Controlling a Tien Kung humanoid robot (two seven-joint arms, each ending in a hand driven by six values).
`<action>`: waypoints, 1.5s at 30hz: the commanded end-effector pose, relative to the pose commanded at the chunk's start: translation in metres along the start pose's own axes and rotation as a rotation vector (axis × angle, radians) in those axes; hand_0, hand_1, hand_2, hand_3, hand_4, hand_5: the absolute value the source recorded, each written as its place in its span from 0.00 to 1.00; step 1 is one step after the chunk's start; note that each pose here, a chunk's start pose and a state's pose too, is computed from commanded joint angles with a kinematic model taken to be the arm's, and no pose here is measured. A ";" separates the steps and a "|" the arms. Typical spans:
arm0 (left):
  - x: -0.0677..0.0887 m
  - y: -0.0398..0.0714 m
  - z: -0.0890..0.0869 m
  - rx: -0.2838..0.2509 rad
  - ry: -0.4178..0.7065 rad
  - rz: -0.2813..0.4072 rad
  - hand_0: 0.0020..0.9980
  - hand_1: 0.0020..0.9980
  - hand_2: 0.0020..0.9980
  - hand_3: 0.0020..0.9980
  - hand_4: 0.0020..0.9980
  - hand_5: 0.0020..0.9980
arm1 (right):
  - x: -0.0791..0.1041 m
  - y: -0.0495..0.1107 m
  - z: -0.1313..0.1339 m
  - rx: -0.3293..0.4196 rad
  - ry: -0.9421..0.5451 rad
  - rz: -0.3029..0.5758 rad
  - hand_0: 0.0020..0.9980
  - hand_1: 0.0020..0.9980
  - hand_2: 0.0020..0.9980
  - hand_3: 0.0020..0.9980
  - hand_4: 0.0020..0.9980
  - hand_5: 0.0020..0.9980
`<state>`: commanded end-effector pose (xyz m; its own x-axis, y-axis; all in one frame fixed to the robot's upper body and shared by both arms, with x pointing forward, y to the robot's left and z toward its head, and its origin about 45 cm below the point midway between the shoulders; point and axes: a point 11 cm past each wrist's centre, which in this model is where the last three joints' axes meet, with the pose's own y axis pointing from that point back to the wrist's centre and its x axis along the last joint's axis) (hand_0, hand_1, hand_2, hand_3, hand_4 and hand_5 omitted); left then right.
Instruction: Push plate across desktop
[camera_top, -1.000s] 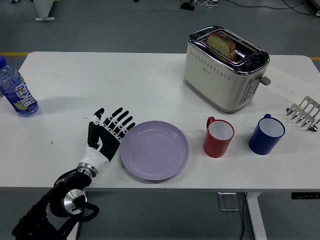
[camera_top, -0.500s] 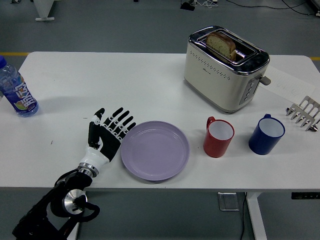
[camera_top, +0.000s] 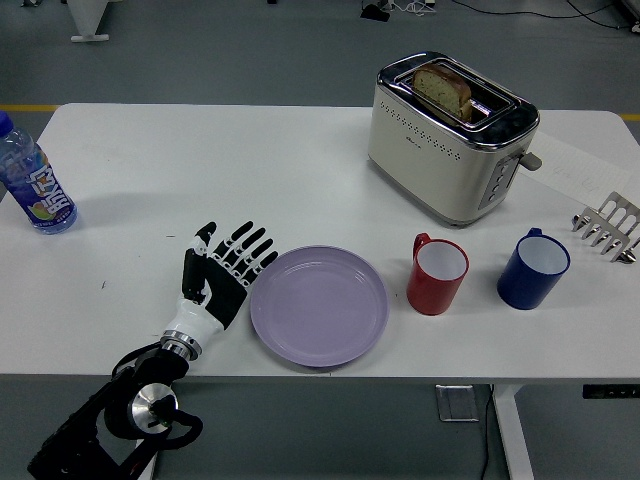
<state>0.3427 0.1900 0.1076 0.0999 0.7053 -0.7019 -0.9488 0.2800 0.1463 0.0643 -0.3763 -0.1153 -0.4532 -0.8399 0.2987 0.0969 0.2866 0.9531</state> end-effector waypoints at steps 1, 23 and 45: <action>0.000 0.000 0.000 0.000 0.000 0.000 0.74 0.77 0.73 0.67 0.58 1.00 | 0.000 0.000 0.000 0.000 0.000 0.000 0.58 0.52 0.61 0.58 0.23 0.53; 0.024 0.000 0.059 -0.164 0.001 0.090 0.74 0.76 0.73 0.67 0.58 1.00 | 0.000 0.000 -0.002 0.006 -0.003 -0.001 0.58 0.52 0.61 0.58 0.23 0.53; 0.116 0.064 0.180 -0.360 -0.104 0.325 0.75 0.76 0.73 0.68 0.58 1.00 | 0.000 0.000 0.000 0.001 -0.012 -0.003 0.58 0.52 0.61 0.57 0.23 0.53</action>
<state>0.3474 0.4064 0.1610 -0.2063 0.7850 -0.5841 -0.9773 -0.1951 0.0830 0.0648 -0.3763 -0.1154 -0.4641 -0.8350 0.2956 0.0947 0.2851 0.9538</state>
